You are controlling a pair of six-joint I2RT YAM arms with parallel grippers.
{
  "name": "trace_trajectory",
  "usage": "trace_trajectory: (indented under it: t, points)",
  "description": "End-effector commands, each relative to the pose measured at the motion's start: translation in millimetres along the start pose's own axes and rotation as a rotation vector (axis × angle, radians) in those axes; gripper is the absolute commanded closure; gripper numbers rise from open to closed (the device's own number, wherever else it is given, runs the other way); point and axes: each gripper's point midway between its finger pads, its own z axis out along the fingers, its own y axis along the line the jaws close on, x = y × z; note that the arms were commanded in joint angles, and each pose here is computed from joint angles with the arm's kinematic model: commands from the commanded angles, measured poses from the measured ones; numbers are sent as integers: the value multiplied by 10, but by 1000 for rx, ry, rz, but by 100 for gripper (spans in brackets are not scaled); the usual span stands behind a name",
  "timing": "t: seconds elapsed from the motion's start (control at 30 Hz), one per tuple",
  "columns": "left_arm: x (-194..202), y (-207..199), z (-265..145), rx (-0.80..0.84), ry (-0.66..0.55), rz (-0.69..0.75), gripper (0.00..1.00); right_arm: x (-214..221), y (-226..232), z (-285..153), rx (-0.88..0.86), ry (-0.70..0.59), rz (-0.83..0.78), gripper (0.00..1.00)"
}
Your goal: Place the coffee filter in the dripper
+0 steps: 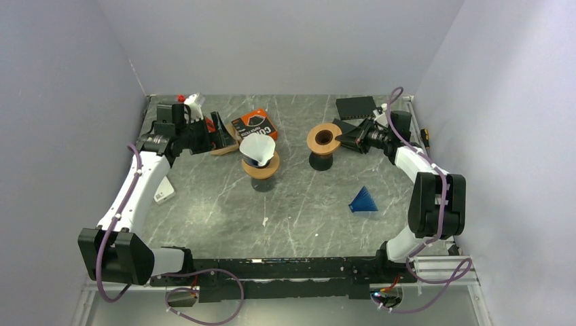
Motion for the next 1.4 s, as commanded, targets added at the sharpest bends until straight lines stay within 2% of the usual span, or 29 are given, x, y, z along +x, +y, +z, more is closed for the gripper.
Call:
trace_trajectory:
  t: [0.0,0.3,0.43,0.57,0.67,0.83,1.07,1.2,1.37]
  points:
    - [-58,-122,-18,62,-21,5,5,-172,49,15,-10,-31,-54,87]
    - [-103,-153,-83,67,-49,36,4,-130,-48,-20,44,-34,-52,63]
    - [-124,-165,-107,67,-56,46,4,-149,-22,-71,66,-59,-77,46]
    - [-155,-200,-144,77,-71,56,3,-189,0,-176,125,-101,-128,22]
    - [-178,-212,-167,77,-82,63,2,-222,-12,-277,190,-137,-174,14]
    - [-200,-242,-188,91,-92,86,1,-203,-69,-486,295,-210,-238,8]
    - [-221,-187,-161,70,-106,106,1,-12,-311,-810,545,-275,-286,7]
    - [-180,-187,-120,84,-93,98,0,177,-496,-959,640,-260,-255,7]
    - [-123,-156,-89,85,-87,96,0,546,-818,-1129,758,-200,-142,8]
